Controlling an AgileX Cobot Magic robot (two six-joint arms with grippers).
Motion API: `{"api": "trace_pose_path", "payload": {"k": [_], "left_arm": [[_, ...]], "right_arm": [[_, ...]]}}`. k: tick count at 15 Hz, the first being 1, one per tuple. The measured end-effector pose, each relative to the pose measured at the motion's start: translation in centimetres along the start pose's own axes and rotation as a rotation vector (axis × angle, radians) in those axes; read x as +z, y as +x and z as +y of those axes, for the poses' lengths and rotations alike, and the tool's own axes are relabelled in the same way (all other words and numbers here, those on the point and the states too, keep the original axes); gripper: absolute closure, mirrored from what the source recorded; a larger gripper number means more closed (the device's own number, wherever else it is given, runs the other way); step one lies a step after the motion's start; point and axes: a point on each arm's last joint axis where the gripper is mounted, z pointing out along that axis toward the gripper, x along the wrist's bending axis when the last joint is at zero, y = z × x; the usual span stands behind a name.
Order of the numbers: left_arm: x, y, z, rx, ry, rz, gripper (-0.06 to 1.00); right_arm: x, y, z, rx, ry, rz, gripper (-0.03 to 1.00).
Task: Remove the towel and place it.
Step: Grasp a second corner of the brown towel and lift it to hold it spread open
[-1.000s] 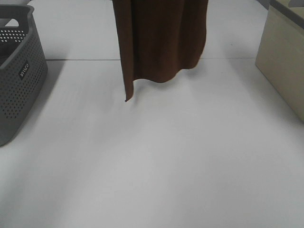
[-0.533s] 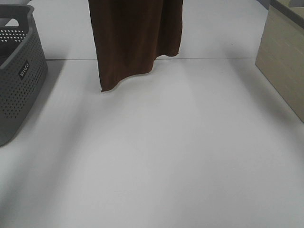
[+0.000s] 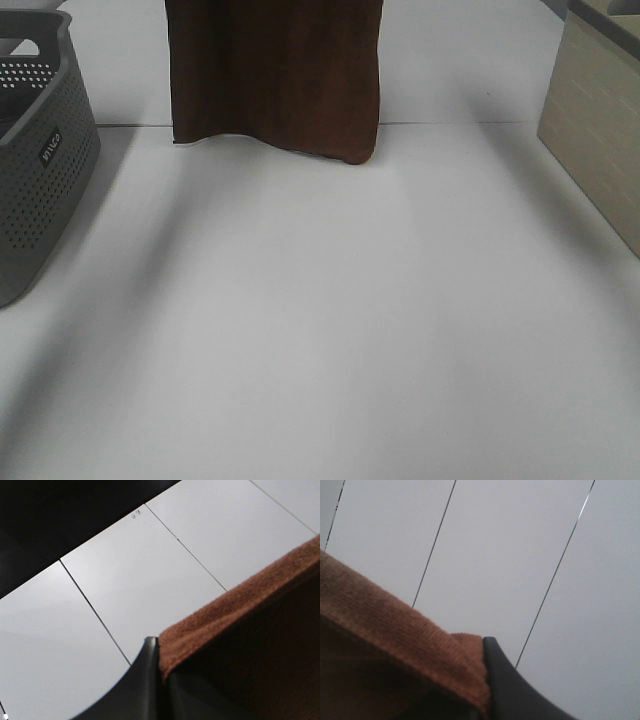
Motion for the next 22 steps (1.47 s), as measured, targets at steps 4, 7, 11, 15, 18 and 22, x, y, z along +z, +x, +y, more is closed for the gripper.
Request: {"api": "trace_pose_path", "payload": {"k": [4,7,11,15,18,22], "left_arm": [[-0.1,-0.6,-0.8,-0.009,0.041,-0.023,0.94],[-0.1,-0.6,-0.7,0.010,0.036,-0.032,0.94],[-0.1,-0.6,-0.6,0.015,0.029,-0.032,0.94],[0.0,-0.3,-0.3,0.017,0.014,-0.023,0.94],[0.1,-0.1,0.1,0.019,-0.006,-0.012,0.94],[0.1,0.0,0.3,0.021,-0.018,-0.008,0.94]], "right_arm": [[0.0,-0.1,0.0,0.004,-0.001,-0.002,0.96],[0.0,-0.4,-0.1,0.003,-0.001,-0.007,0.96],[0.1,-1.1,0.0,-0.001,-0.080,-0.023,0.96],[0.1,-1.1,0.3,0.010,-0.118,-0.023,0.96],[0.1,-1.1,0.5,0.010,-0.142,-0.023,0.96],[0.1,-1.1,0.5,0.016,-0.142,-0.023,0.96]]}}
